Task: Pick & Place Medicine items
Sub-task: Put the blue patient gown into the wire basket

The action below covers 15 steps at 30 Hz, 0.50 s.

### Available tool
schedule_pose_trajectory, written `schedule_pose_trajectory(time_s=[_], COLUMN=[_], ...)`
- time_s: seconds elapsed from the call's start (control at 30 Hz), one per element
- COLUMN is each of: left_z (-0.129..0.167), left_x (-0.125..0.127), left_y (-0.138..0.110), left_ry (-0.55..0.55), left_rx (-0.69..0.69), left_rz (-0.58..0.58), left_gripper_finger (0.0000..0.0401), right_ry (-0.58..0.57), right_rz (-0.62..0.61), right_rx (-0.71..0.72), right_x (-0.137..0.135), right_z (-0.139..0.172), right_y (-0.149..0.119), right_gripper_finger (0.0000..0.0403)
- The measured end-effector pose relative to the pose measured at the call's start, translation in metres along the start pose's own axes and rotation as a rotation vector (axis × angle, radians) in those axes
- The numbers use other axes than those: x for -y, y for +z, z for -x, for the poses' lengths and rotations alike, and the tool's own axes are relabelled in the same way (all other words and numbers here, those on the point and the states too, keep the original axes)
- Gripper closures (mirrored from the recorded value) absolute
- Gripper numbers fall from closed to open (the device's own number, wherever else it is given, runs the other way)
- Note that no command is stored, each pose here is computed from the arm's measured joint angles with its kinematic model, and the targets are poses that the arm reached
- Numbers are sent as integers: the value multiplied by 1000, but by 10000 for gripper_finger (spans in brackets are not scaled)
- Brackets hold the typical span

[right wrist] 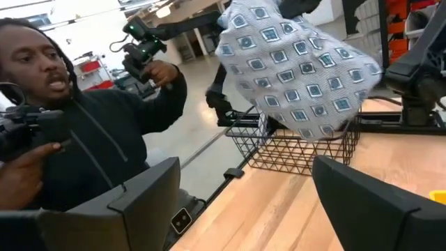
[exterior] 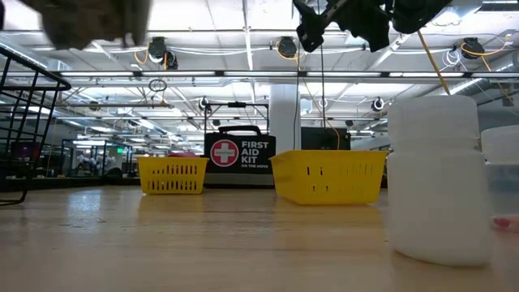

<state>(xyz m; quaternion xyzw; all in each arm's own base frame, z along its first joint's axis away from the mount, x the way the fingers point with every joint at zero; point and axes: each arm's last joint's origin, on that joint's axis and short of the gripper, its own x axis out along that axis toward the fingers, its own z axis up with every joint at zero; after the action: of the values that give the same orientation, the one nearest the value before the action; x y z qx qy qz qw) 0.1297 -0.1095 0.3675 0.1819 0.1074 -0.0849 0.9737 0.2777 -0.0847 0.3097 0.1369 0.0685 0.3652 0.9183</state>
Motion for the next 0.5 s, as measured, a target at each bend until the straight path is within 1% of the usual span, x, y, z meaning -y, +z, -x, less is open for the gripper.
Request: schedule_pose_trajectory(time_s=[0.07, 0.13, 0.23, 0.33, 0.37, 0.43, 0.5], left_z=[10, 17, 26, 33, 35, 39, 42], left_x=[6, 12, 19, 28, 31, 36, 40], left_y=[-4, -9, -10, -13, -15, -19, -25], left_ry=[-1, -29, -95, -188, -197, -181, -161], left_rx=[-32, -57, -54, -92, -108, -140, -179], left_rz=[37, 63, 165, 266, 294, 339, 345], left_gripper_finger=[356, 356, 356, 356, 356, 356, 356], right_ry=[-1, -1, -2, -2, -2, -14, -23], right_rz=[6, 6, 6, 6, 6, 9, 9], right_rx=[3, 3, 3, 3, 3, 6, 8], right_x=[0, 0, 0, 0, 0, 0, 1], right_z=[0, 0, 0, 0, 0, 0, 0], right_y=[0, 0, 0, 0, 0, 0, 0], right_gripper_finger=[92, 92, 92, 92, 92, 92, 92])
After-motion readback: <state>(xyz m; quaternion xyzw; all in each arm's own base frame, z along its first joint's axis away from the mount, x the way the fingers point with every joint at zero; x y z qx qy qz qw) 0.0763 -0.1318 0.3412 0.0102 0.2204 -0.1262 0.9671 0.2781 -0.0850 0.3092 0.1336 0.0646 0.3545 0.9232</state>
